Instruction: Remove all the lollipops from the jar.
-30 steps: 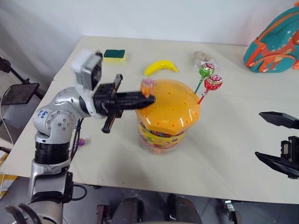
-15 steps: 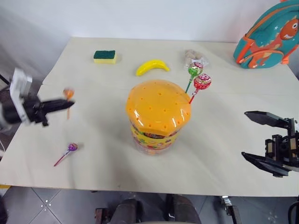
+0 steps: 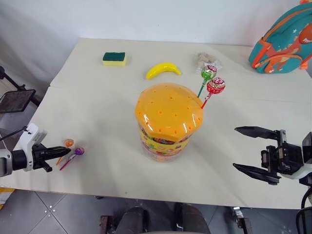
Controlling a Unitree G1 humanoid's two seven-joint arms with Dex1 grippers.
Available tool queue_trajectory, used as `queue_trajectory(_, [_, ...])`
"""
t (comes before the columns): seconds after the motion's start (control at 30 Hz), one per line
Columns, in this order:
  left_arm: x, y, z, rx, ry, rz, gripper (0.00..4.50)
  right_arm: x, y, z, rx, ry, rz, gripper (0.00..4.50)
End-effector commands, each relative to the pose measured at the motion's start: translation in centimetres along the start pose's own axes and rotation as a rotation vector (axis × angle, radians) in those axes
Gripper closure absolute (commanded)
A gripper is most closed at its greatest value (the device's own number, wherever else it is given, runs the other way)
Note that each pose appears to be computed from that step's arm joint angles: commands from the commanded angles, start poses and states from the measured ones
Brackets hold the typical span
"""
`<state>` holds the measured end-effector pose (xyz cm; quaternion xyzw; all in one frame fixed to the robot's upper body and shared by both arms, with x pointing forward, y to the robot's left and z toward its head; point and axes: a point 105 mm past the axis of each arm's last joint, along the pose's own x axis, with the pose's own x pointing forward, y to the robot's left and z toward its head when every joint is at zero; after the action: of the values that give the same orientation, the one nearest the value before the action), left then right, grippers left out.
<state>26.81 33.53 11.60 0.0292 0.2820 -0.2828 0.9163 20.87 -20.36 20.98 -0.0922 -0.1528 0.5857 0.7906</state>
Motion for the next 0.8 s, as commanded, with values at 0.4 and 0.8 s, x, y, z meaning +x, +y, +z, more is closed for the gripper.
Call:
queue_trajectory(0.4, [-7.2,0.1,4.8,0.196,-0.532,-0.016,0.70,-0.9,-2.6,1.9,0.098,-0.040,-0.226,0.00])
queue_trajectory(0.8, [-5.7,-7.6,9.4,0.361,-0.730,-0.247,0.09,5.8,-2.0,5.8,0.055,-0.134,-0.027,0.00])
